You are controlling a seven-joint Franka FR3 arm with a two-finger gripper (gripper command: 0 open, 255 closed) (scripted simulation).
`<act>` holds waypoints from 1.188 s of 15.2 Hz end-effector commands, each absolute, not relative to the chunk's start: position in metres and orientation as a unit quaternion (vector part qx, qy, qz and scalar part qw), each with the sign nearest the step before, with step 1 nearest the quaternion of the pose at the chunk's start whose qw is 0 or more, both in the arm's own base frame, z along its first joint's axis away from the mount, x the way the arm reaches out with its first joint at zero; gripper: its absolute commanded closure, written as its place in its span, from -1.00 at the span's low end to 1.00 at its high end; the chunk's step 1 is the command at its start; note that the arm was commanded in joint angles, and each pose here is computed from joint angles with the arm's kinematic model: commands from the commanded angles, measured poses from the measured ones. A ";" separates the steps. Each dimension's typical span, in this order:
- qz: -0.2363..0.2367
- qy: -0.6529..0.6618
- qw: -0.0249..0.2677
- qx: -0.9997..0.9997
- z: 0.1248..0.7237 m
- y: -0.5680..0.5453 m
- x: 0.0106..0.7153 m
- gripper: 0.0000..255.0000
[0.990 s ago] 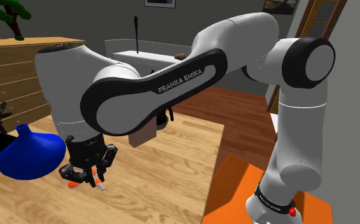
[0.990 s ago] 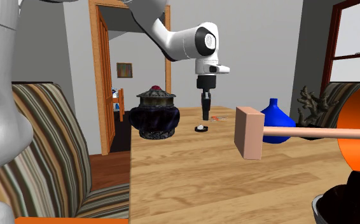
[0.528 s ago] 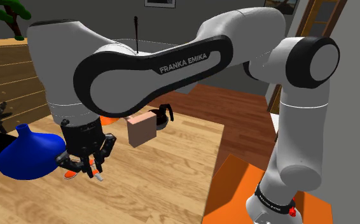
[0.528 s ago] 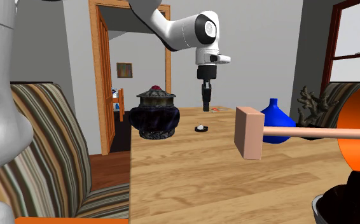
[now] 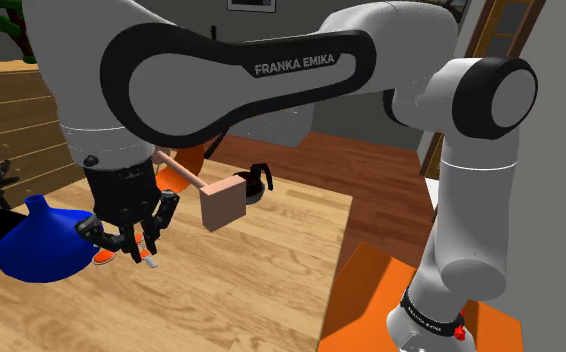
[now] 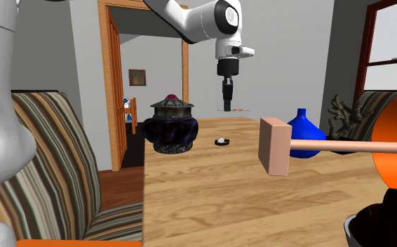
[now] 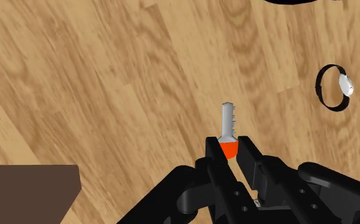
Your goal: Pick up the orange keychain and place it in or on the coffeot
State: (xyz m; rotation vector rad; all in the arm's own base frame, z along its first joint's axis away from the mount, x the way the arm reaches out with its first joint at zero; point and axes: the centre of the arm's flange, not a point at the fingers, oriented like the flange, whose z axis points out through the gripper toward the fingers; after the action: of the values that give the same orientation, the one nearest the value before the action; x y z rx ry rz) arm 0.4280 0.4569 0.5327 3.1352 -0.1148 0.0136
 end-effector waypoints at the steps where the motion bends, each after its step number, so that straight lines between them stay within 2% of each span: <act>1: 0.004 -0.037 0.002 0.999 0.543 0.457 0.428 1.00; 4: 0.004 -0.037 0.002 0.999 0.556 0.457 0.428 1.00; 18: 0.004 -0.037 0.002 0.999 0.559 0.283 0.490 1.00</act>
State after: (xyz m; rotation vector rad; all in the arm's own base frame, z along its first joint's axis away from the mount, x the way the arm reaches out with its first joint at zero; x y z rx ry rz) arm 0.4865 0.2977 0.5579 3.1344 -0.1172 0.0131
